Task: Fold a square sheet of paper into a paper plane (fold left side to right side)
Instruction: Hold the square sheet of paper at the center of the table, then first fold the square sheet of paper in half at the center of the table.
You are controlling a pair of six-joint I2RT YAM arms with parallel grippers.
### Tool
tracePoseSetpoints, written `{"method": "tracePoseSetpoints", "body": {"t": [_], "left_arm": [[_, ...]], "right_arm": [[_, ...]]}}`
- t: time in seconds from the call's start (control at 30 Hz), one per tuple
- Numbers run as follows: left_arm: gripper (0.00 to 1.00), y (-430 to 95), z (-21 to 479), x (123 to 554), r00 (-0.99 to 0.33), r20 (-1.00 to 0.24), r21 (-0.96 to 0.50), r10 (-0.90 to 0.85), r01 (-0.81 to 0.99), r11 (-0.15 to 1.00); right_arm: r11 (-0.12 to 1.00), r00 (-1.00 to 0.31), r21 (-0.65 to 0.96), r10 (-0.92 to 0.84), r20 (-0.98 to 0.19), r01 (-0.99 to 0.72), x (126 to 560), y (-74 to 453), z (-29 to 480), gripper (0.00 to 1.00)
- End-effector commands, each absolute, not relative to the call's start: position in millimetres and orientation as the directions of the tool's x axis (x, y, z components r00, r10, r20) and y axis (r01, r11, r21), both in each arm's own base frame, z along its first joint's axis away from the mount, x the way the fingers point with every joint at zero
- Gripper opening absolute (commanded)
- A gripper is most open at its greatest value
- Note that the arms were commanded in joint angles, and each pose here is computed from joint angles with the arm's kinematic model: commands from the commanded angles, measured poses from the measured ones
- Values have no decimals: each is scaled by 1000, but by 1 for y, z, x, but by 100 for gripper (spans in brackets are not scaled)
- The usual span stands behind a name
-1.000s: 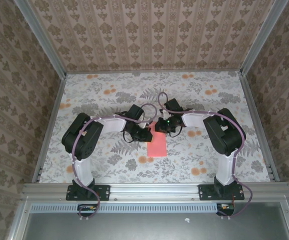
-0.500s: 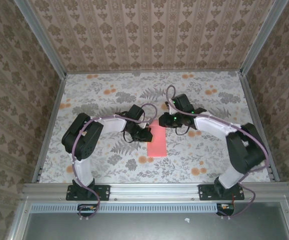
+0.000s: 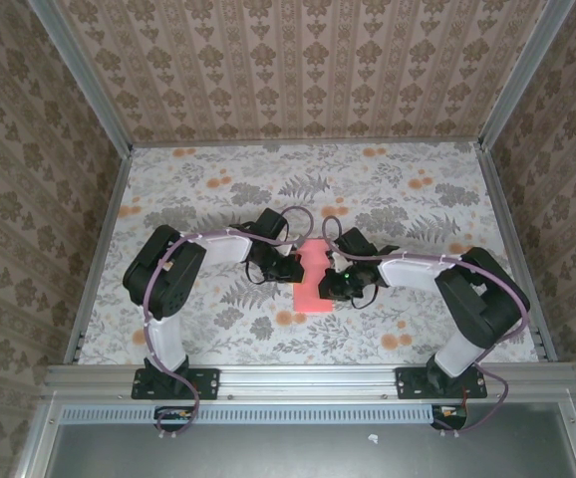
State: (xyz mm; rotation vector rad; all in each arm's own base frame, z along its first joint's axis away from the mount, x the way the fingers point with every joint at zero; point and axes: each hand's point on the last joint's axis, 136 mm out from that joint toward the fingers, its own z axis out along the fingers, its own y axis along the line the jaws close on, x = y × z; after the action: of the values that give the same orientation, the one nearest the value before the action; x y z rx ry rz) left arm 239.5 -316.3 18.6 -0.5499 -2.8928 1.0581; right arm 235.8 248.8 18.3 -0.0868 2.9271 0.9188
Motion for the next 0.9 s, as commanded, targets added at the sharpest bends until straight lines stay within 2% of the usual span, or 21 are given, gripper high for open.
{"method": "tracePoseSetpoints", "body": {"t": [0.0, 0.23, 0.43, 0.6, 0.87], "left_arm": [[0, -306, 7, 232, -943, -66, -572, 326, 303, 762], [0, -315, 30, 243, -942, -114, -615, 316, 316, 722], [6, -326, 58, 262, -935, -182, -656, 304, 346, 670], [6, -335, 56, 264, -931, -182, -688, 317, 351, 636], [1, -327, 38, 265, -937, -173, -687, 303, 336, 645]], "right_arm": [[823, -999, 566, -29, -46, -50, 234, 251, 13, 11], [874, -999, 486, -35, 13, -24, 224, 236, -9, 11], [897, -999, 442, -38, 18, -26, 222, 228, -14, 11], [901, -999, 432, -44, 17, -32, 224, 228, -14, 11], [912, -999, 408, -50, 17, -38, 225, 222, -15, 11]]}}
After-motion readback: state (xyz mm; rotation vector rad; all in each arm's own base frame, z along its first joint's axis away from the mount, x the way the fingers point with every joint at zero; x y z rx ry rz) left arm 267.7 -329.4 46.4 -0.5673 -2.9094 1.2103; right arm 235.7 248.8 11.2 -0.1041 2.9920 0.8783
